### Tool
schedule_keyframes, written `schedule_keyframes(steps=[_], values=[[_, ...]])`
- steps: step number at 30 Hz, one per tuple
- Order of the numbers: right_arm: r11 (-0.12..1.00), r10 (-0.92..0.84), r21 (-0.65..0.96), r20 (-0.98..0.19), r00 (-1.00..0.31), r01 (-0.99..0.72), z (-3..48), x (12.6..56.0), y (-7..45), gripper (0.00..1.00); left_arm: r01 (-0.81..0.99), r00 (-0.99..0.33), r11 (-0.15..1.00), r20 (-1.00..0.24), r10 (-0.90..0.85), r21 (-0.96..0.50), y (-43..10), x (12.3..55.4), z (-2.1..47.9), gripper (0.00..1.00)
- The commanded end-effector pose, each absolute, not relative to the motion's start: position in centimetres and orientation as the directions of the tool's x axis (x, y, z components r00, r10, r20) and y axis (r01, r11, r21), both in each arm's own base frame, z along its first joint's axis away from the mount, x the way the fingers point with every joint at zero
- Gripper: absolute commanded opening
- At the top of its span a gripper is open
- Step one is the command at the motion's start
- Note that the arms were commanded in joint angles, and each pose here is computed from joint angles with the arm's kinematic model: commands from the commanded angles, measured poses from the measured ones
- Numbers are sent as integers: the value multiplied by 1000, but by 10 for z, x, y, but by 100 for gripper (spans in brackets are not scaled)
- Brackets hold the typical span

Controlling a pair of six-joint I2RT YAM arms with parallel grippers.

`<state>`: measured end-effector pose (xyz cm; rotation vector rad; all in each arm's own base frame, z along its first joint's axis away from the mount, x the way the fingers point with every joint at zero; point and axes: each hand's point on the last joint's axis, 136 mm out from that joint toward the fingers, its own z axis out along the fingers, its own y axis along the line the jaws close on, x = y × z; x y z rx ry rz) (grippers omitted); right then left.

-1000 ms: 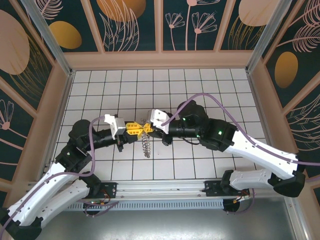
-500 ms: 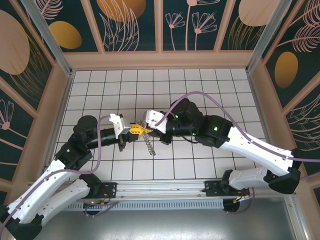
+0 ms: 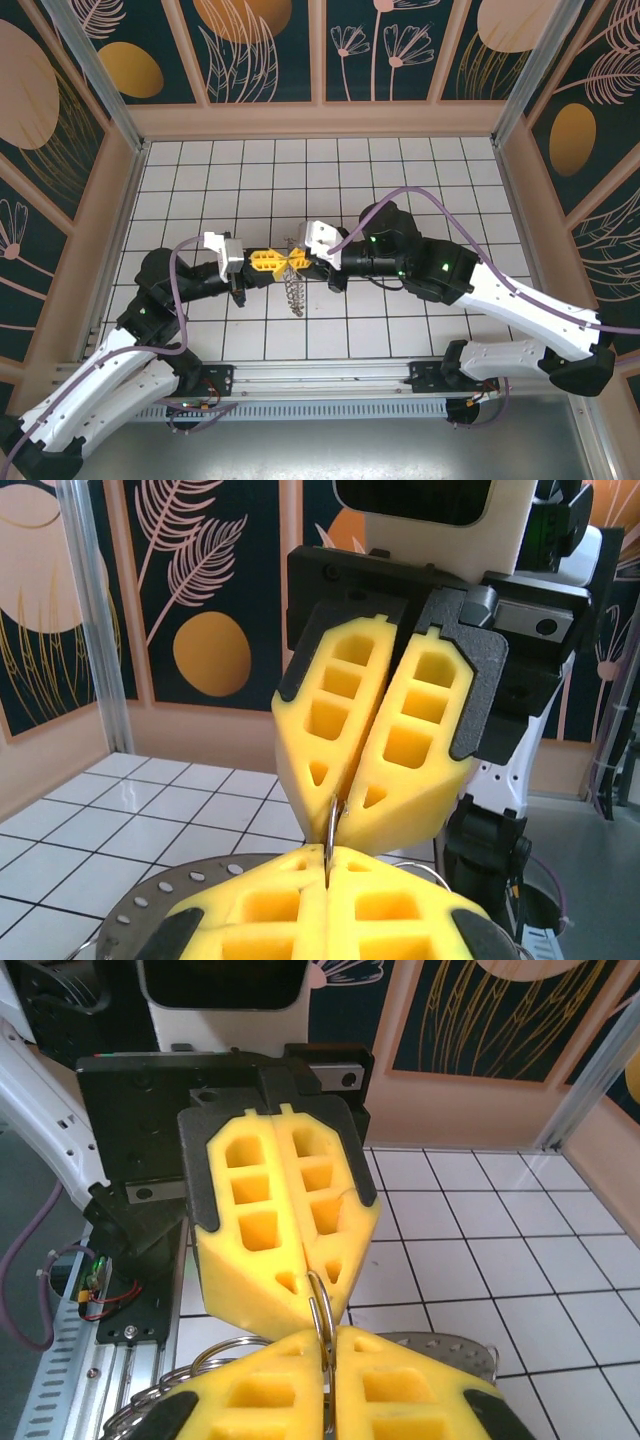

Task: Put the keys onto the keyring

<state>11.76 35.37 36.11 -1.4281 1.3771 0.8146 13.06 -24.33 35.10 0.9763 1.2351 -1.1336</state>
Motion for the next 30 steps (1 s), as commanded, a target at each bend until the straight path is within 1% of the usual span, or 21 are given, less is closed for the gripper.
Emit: schedule_keyframes(steps=[1, 3, 4, 7, 8, 10, 13, 14, 16, 18, 19, 23, 27, 30], values=[[96, -323, -181, -936, 141, -979, 362, 118, 356, 3, 991, 66, 127, -972, -228, 37, -237, 110, 387, 0], [106, -322, -190, -935, 148, -976, 364, 120, 355, 0, 991, 64, 131, -973, -223, 35, -237, 111, 386, 0], [115, -325, -199, -933, 153, -973, 365, 121, 355, 0, 990, 58, 138, -976, -208, 30, -238, 113, 383, 0], [147, -346, -227, -924, 166, -963, 367, 128, 351, 0, 981, 40, 195, -994, -103, 19, -241, 126, 366, 0], [152, -355, -236, -919, 170, -960, 368, 130, 350, 0, 976, 39, 214, -997, -66, 24, -241, 130, 362, 2], [153, -381, -249, -908, 175, -956, 367, 132, 349, 0, 970, 36, 240, -999, 7, 37, -241, 136, 354, 9], [139, -437, -261, -882, 177, -955, 360, 136, 350, 0, 965, 41, 255, -996, 85, 61, -241, 141, 347, 14], [128, -455, -261, -873, 177, -957, 357, 136, 351, 0, 964, 43, 258, -994, 102, 68, -241, 142, 346, 13], [106, -475, -254, -862, 175, -961, 354, 134, 353, 0, 964, 43, 257, -991, 124, 74, -243, 145, 344, 9], [90, -490, -249, -854, 174, -964, 351, 132, 356, 0, 966, 42, 248, -991, 126, 72, -245, 145, 343, 1], [91, -500, -250, -848, 173, -964, 350, 133, 356, 0, 966, 43, 246, -991, 123, 73, -245, 145, 343, 0], [97, -516, -259, -839, 174, -961, 349, 134, 356, 0, 971, 46, 227, -994, 103, 69, -247, 143, 344, 0], [112, -481, -250, -861, 168, -962, 354, 132, 353, 0, 979, 66, 190, -998, 18, 68, -247, 132, 358, 0], [104, -458, -226, -875, 155, -969, 352, 127, 353, 11, 984, 78, 164, -995, -58, 68, -246, 125, 371, 0]])
